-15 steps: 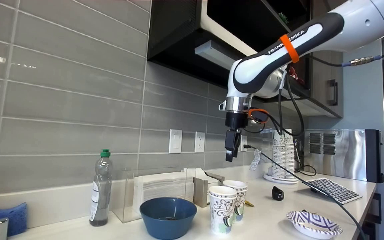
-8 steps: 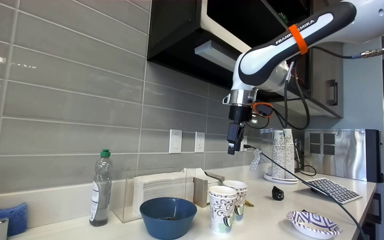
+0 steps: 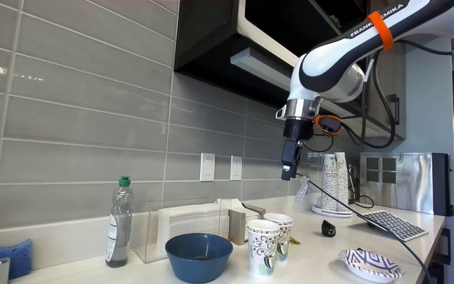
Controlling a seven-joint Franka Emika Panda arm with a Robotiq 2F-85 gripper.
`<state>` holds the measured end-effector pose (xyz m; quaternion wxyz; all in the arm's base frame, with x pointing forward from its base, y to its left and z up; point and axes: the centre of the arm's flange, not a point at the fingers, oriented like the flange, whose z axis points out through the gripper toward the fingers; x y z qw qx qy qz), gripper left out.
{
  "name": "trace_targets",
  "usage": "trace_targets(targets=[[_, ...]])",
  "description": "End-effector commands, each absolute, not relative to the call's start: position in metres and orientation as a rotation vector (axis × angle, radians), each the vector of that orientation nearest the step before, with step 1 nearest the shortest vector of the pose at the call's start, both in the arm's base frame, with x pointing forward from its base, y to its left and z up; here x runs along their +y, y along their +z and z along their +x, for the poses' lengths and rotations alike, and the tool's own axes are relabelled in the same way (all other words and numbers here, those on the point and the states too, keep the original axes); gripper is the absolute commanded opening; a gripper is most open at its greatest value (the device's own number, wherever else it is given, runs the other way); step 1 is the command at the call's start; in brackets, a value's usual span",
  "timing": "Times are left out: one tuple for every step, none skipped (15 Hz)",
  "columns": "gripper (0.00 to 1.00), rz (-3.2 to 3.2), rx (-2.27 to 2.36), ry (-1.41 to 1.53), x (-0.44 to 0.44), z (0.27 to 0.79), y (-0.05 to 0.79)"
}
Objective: Stack the two cups closer to the age into the two cups closer to the napkins
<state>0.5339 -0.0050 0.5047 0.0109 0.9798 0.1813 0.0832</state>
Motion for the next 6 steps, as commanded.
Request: trace_targets(targets=[[1.00, 3.058, 0.566, 0.256, -0.0049, 0.5353, 0.5032], [1.00, 3.059, 0.566, 0.251, -0.0049, 0.5361, 0.5014], [1.00, 3.059, 0.567, 0.249, -0.0049, 0.5364, 0.5007], [1.00, 3.059, 0.567, 0.247, -0.0049, 0.5365, 0.5002], [1.00, 3.059, 0.566, 0.247, -0.0049, 0.5365, 0.5002], [1.00, 3.059, 0.567, 0.247, -0.0049, 0.5366, 0.5002]])
